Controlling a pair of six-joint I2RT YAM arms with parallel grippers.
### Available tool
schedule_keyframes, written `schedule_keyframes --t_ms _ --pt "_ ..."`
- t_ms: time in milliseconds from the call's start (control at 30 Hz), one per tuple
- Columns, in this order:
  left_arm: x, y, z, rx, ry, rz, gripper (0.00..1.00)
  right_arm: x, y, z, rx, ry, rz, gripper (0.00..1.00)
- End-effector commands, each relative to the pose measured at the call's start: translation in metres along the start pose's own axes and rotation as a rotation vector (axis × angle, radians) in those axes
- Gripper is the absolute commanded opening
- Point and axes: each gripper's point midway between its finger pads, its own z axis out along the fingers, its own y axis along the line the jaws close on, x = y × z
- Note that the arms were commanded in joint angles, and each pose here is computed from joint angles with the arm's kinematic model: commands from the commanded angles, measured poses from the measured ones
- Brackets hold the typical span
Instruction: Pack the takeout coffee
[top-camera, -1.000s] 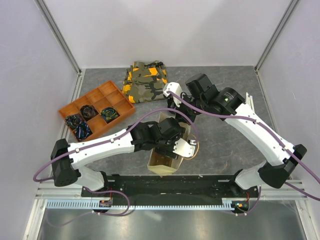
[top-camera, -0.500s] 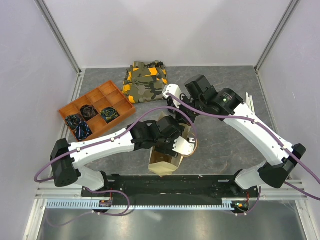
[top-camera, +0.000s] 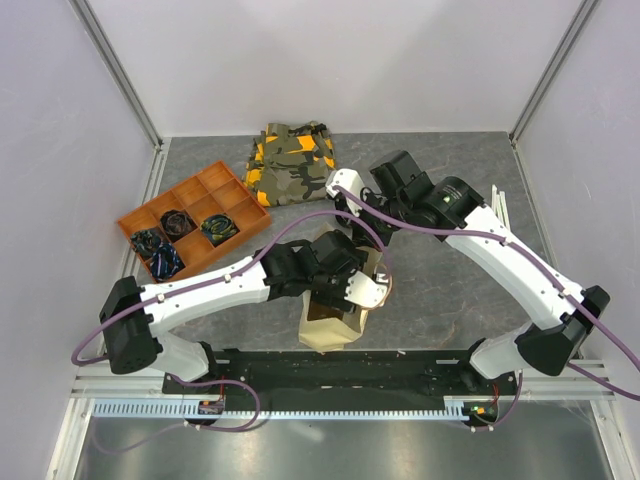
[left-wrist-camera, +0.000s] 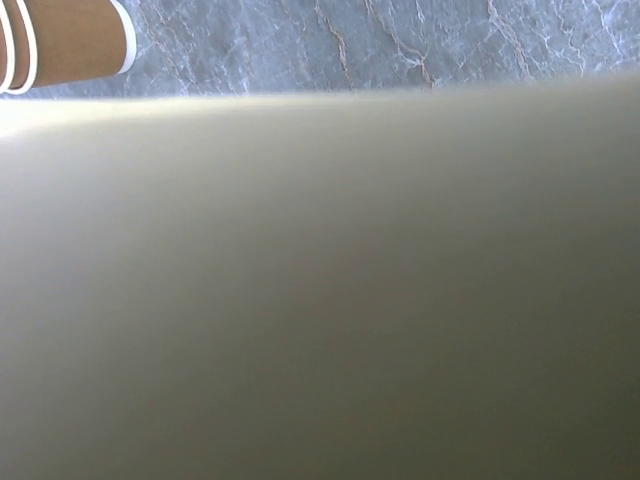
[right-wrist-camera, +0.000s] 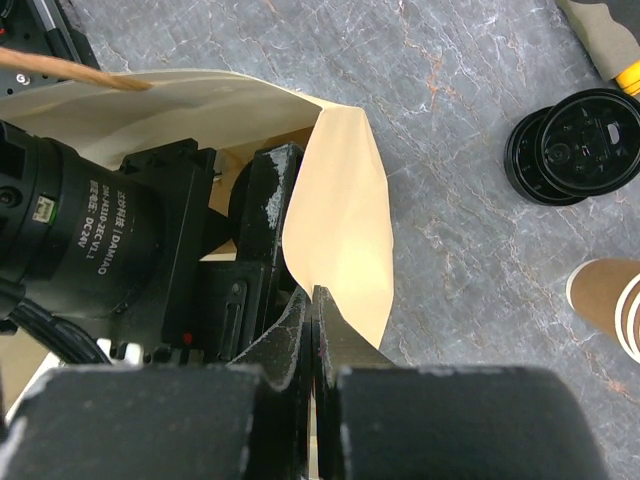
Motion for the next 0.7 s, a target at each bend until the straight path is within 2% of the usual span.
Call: schedule_keyframes --t_ms 0,367,667 --pt "0.043 -0.028 0.011 0.120 0.142 0.063 0.42 -0.011 0.005 -0.002 -0.031 -0.044 -0.006 0.00" --pt "0.051 -0.030 0.018 0.150 0.165 0.059 0.40 -0.008 -0.002 0.000 -0.036 -0.040 0.012 0.00" --pt "0.007 0.016 -0.019 0.027 0.030 0.042 0.40 -0.008 -0.007 0.002 -0.033 -0.043 0.003 0.00"
